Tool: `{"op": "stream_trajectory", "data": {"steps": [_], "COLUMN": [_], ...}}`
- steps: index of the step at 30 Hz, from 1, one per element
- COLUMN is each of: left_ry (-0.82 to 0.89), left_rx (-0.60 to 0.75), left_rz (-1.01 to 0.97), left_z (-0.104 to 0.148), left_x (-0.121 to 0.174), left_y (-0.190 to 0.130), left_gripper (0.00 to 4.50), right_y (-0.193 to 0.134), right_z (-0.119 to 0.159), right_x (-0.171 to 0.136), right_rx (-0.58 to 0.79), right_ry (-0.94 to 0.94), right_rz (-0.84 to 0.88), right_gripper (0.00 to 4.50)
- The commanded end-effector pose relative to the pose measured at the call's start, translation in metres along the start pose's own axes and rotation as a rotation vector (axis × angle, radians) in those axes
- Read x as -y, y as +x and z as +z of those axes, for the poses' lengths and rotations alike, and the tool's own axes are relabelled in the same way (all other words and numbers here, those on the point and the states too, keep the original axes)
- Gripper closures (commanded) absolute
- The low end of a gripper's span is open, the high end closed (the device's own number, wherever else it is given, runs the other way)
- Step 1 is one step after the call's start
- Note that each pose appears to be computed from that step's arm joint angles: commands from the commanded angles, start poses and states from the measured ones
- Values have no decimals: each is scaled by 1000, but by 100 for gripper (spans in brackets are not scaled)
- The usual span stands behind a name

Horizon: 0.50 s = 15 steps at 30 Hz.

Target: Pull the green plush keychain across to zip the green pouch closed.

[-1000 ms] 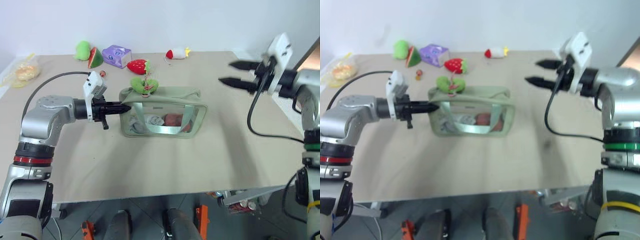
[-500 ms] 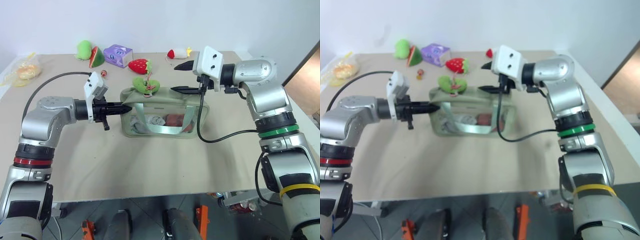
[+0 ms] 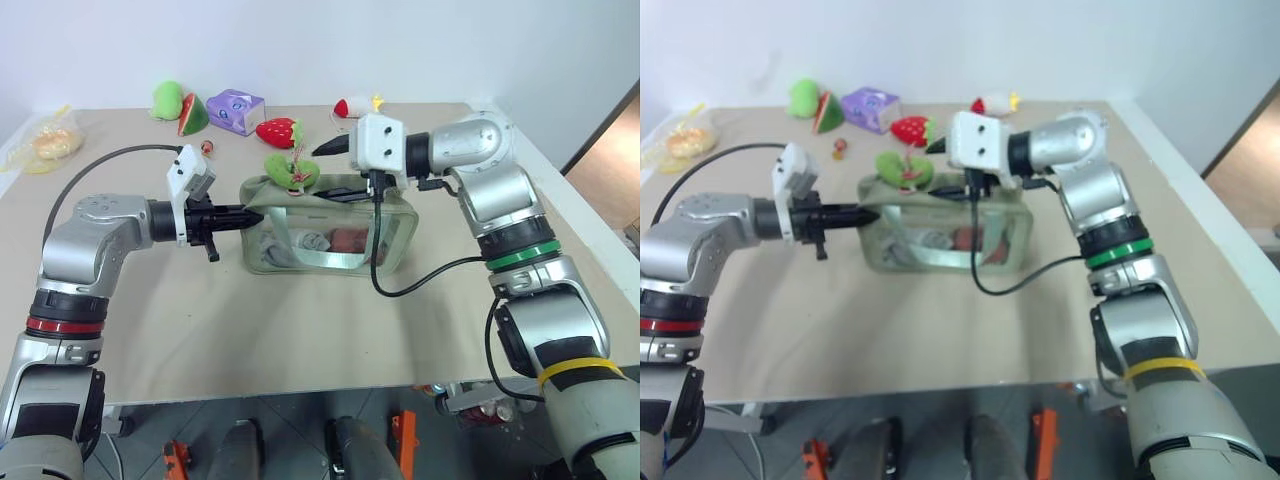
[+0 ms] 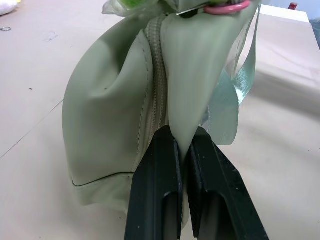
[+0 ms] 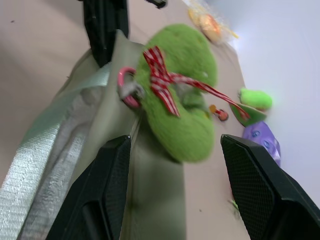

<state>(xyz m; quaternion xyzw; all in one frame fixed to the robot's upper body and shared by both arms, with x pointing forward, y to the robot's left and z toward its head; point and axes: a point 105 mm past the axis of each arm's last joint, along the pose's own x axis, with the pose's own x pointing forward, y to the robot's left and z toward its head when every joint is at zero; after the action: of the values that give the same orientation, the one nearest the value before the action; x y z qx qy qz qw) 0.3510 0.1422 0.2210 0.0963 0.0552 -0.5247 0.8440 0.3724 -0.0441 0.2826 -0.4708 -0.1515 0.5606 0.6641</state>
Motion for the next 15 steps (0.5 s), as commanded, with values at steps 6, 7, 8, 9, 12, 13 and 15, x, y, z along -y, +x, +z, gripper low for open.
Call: {"op": "stream_trajectory", "data": {"steps": [6, 7, 8, 9, 12, 13, 15], "left_ry": [22, 21, 21, 20, 19, 18, 18], "left_rx": [28, 27, 26, 26, 26, 26, 26], "left_rz": [0, 0, 1, 2, 5, 6, 9], "left_z": [9, 8, 8, 8, 7, 7, 7], "left_x": [3, 3, 3, 3, 3, 3, 2], "left_y": [-1, -1, -1, -1, -1, -1, -1], "left_gripper": [450, 450, 450, 450, 450, 450, 450], "right_y": [12, 13, 14, 14, 14, 14, 13], "right_z": [23, 24, 24, 24, 26, 26, 27], "right_x": [11, 11, 11, 11, 10, 10, 9], "right_rx": [40, 43, 48, 51, 61, 65, 74], "right_ry": [-95, -94, -93, -91, -94, -93, -91], "right_rz": [0, 0, 1, 2, 10, 12, 22], "right_gripper": [155, 155, 209, 231, 334, 379, 448]}}
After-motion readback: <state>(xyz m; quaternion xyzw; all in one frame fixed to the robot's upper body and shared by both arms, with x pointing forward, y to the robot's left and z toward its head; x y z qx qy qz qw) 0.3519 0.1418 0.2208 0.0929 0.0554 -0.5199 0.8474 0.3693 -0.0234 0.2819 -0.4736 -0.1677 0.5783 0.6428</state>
